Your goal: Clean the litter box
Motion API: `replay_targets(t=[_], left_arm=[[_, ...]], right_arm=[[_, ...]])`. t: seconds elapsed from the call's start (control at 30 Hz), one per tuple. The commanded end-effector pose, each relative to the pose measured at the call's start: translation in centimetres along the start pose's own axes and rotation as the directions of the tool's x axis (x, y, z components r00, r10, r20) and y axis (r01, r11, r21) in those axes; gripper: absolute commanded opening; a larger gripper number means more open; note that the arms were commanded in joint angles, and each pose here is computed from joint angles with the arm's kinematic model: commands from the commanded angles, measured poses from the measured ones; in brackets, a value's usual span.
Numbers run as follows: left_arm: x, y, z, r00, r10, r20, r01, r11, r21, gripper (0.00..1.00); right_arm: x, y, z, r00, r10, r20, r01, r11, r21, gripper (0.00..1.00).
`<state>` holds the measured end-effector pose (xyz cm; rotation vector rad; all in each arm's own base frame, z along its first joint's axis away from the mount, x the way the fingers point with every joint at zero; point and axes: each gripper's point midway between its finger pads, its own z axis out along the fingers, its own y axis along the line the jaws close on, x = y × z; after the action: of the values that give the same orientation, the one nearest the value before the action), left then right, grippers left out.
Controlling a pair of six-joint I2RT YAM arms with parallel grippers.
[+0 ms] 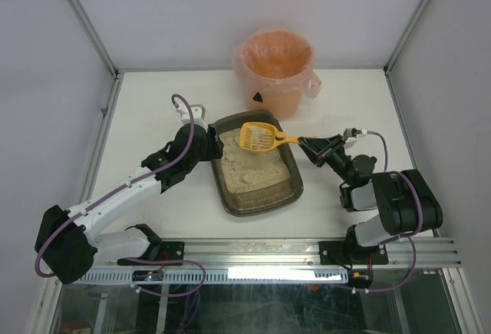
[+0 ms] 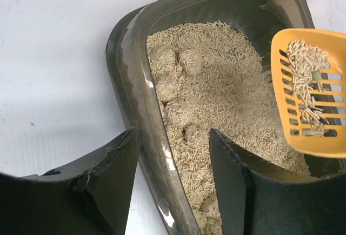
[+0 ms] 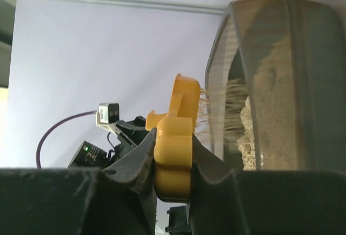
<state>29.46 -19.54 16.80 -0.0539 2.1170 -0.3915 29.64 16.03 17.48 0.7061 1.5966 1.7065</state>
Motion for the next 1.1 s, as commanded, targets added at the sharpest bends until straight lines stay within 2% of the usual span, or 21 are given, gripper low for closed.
replay_targets(t=[0.0, 0.07, 0.17, 0.27, 0.37, 0.47, 0.6, 0.77, 0.9, 1.07], left_arm=[[-1.1, -0.5, 0.0, 0.999, -0.032, 0.037, 0.031, 0.999, 0.03, 0.55], [-1.1, -0.6, 0.0, 0.999, -0.031, 0.034, 0.03, 0.999, 0.034, 0.55], [-0.9, -0.6, 0.2, 0.999, -0.034, 0.032, 0.033, 0.999, 0.036, 0.55], [-0.8, -0.7, 0.3, 0.999, -0.029, 0.025, 0.028, 0.999, 0.036, 0.55], [-0.6, -0.6, 0.3, 0.999, -0.039, 0.025, 0.038, 0.999, 0.039, 0.55], [-0.5, -0.6, 0.5, 0.999, -0.039, 0.024, 0.038, 0.998, 0.04, 0.55], [-0.4, -0.5, 0.3, 0.999, -0.046, 0.024, 0.045, 0.998, 0.04, 0.55], [-0.4, -0.4, 0.3, 0.999, -0.047, 0.027, 0.046, 0.998, 0.037, 0.56], [-0.2, -0.6, 0.7, 0.999, -0.046, 0.018, 0.045, 0.998, 0.039, 0.56], [0.1, -0.7, 1.2, 0.999, -0.045, 0.005, 0.045, 0.998, 0.038, 0.56]], right_arm=[[-0.3, 2.7, 0.2, 0.997, -0.072, 0.009, 0.073, 0.993, -0.096, 0.0], [-1.2, 2.1, -0.2, 0.997, -0.06, 0.044, 0.063, 0.996, -0.065, 0.0], [1.1, 3.9, 1.0, 0.99, -0.129, -0.054, 0.121, 0.985, -0.123, 0.0], [-1.6, 2.5, -0.2, 0.994, -0.095, 0.059, 0.098, 0.994, -0.05, 0.0], [1.2, 4.1, 1.3, 0.981, -0.183, -0.062, 0.177, 0.98, -0.094, 0.0], [0.1, 3.6, 1.2, 0.981, -0.196, -0.009, 0.195, 0.98, -0.044, 0.0], [0.2, 3.7, 1.8, 0.968, -0.246, -0.043, 0.247, 0.968, 0.034, 0.0], [-2.0, 4.9, 0.9, 0.876, -0.482, -0.001, 0.47, 0.854, 0.224, 0.0], [-2.8, 5.7, 0.3, 0.794, -0.6, -0.097, 0.59, 0.724, 0.356, 0.0], [-1.5, 6.2, 0.6, 0.699, -0.672, -0.245, 0.702, 0.577, 0.418, 0.0]])
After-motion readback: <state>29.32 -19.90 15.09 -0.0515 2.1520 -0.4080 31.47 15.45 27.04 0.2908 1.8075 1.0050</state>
